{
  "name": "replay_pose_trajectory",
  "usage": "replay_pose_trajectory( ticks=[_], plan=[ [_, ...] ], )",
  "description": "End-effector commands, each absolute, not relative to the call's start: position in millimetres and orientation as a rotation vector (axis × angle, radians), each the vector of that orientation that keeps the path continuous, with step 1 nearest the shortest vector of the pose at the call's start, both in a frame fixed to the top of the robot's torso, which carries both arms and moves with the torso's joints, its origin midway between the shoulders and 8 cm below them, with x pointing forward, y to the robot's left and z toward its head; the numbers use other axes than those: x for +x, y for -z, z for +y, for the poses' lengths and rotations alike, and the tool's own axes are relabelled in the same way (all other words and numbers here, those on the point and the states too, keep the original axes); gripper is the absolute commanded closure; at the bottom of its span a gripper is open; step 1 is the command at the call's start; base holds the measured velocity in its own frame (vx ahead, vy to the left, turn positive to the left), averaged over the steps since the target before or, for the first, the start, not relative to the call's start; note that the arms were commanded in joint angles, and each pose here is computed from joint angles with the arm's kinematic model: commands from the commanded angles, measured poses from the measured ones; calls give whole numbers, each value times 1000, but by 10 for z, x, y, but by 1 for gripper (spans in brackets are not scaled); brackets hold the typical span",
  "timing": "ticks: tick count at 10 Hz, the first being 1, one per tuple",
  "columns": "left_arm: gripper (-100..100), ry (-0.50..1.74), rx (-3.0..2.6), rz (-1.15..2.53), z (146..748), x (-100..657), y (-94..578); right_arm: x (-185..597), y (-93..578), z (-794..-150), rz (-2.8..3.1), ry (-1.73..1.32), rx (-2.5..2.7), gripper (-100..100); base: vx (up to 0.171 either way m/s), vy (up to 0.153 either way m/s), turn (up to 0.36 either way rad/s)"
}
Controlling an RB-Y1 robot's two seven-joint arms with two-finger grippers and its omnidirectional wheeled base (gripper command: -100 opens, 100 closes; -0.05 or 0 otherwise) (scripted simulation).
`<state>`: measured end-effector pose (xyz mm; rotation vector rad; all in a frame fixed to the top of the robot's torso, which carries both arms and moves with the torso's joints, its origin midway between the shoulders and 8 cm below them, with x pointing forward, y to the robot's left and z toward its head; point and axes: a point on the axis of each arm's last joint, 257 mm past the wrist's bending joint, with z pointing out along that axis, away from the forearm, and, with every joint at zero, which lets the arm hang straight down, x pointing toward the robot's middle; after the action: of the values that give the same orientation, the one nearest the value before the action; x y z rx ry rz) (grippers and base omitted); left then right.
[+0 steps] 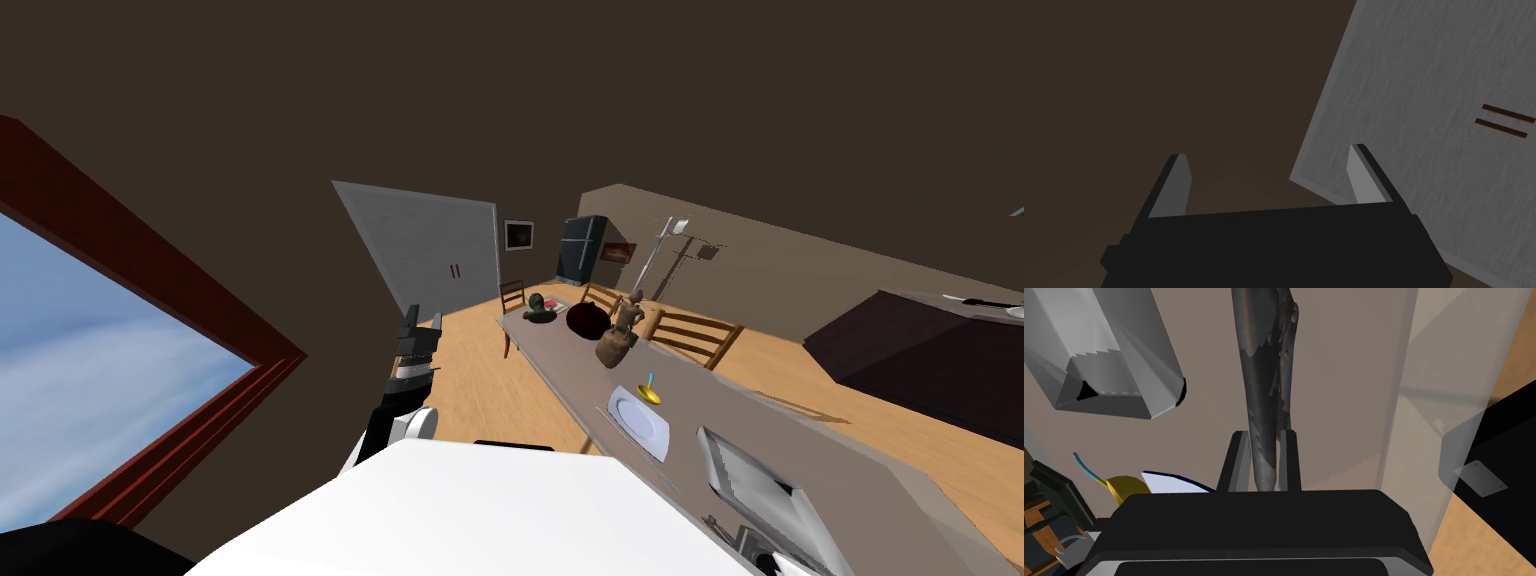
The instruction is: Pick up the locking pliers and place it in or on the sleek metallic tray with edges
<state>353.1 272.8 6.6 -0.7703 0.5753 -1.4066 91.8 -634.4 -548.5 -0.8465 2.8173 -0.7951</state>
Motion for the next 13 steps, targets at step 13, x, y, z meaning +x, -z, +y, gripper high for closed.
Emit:
replay_pose_trajectory(
  ticks=[13],
  plan=[
    [0,1406,-770,576,2728,3531,-66,711,4468,-7708,2838,1114,-689,100,-56,40,72]
  ],
)
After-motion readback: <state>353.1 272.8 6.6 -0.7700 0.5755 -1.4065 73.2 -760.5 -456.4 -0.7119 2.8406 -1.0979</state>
